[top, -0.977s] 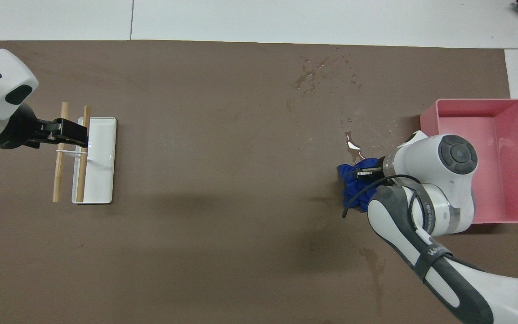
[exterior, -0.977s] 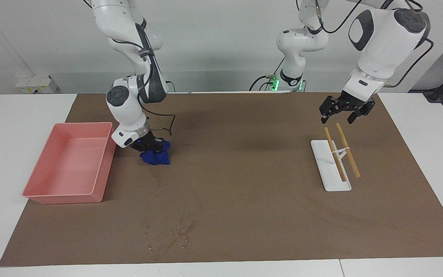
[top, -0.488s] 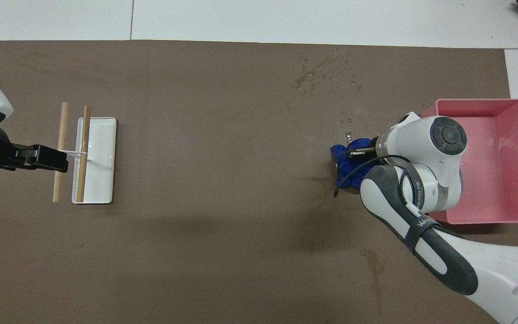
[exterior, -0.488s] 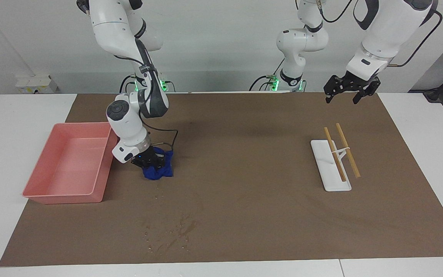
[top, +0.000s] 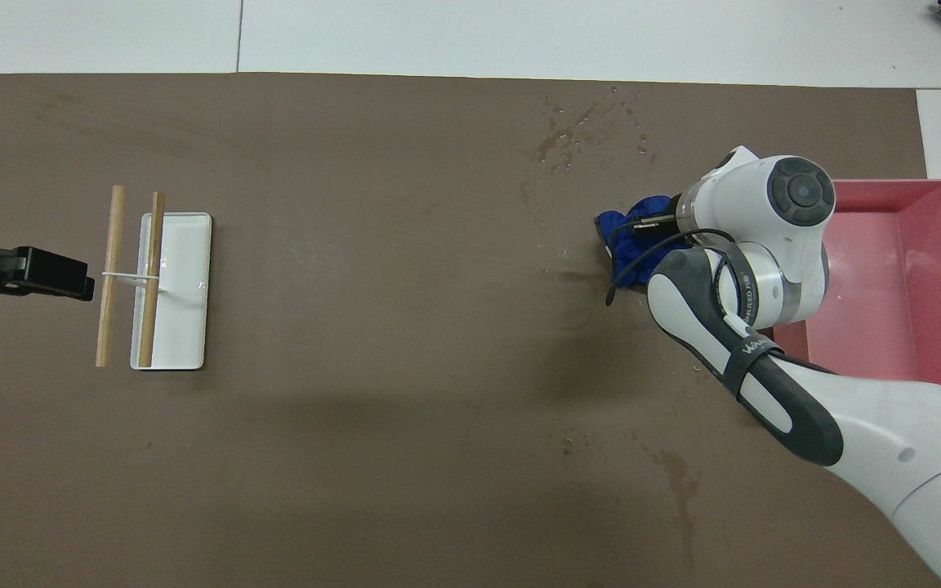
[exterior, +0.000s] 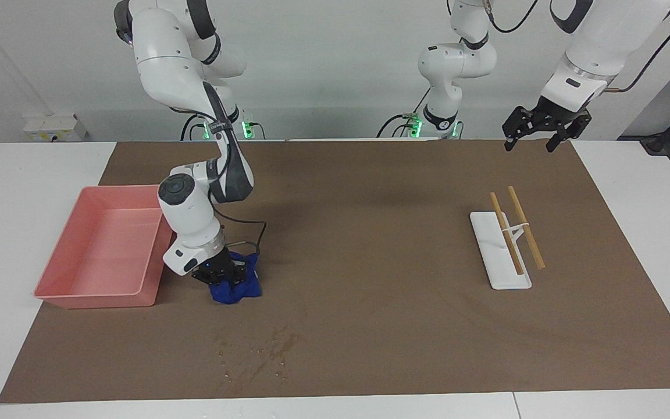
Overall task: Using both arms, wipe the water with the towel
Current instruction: 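Wipe the water spill with the towel using the right gripper, then carry the towel into the pink bin and open the right gripper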
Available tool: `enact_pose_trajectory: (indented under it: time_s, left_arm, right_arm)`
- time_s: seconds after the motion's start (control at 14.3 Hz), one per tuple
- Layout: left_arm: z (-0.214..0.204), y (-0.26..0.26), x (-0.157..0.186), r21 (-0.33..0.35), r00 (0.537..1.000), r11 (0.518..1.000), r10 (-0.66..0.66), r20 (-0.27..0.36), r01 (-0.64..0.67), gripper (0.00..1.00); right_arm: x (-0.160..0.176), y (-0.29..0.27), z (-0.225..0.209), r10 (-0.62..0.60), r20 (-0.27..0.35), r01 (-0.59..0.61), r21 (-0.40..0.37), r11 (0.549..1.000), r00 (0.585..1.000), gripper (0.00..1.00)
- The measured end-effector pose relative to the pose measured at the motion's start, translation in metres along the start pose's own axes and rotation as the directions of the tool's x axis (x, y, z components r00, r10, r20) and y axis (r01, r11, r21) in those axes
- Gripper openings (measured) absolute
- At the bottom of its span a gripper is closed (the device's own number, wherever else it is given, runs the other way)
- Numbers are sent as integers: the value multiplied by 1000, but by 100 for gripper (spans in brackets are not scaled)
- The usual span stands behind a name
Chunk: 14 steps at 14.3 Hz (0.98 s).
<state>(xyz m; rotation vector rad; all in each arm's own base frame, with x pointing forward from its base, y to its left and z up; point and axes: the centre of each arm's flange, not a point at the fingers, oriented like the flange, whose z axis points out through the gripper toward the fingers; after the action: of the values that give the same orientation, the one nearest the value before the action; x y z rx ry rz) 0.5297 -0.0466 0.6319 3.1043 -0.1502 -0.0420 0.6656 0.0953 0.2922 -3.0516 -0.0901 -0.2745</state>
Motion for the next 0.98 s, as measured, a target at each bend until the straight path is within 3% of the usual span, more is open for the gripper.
enact_pose_trajectory:
  time_s: [0.35,0.56,0.7,0.98]
  left_arm:
    - [7,0,4,-1,1000,1000,11,14,-11,100]
    - [7,1,4,-1,1000,1000,12,14,-12,100]
    - [7,1,4,-1,1000,1000,12,14,-12,100]
    - [7,1,4,-1,1000,1000,12,14,-12,100]
  right_arm:
    - [25,-1,6,2,-34,-2,11,1000,999,18]
    - [32,-3,-1,-5,-1,5,4,1000,1000,18]
    - [45,-1,-27,-28,52,29,-33,999,998,18]
    - [52,7,-124,-87,131,98,-78,992,988,18]
